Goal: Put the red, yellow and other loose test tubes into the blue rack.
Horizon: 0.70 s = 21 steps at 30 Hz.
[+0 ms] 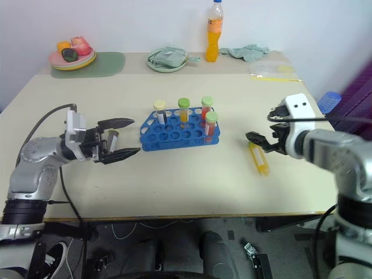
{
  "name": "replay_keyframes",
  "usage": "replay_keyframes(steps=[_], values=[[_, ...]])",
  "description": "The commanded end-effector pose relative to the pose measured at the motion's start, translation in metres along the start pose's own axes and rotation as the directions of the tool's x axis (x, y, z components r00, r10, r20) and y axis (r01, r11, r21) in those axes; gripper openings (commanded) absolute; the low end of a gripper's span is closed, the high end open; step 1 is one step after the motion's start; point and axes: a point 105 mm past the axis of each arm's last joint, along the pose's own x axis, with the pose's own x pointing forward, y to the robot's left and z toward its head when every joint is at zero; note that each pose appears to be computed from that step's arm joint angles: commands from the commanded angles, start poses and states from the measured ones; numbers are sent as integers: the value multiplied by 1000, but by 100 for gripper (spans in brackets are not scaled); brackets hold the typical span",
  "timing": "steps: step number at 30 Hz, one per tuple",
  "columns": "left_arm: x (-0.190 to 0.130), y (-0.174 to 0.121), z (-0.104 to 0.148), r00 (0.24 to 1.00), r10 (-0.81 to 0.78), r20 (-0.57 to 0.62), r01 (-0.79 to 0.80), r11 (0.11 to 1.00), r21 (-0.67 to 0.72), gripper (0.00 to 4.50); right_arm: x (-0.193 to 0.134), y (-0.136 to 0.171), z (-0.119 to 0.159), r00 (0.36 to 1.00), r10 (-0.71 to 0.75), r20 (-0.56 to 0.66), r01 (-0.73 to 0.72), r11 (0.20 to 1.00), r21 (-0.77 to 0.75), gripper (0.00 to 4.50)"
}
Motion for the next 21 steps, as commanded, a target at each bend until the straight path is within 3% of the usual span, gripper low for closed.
replay_keyframes(steps=[1,9,21], values=[[4,-2,4,1000,-10,22,9,999,40,450,10,-10,-11,993,-19,-116,26,998,52,448],[-5,-11,-1,998,45,35,-45,999,15,450,36,-4,-20,969,2,-248,22,995,93,448],[-15,-17,1,996,88,16,-88,996,24,450,59,7,-21,948,-33,-318,54,997,58,448]])
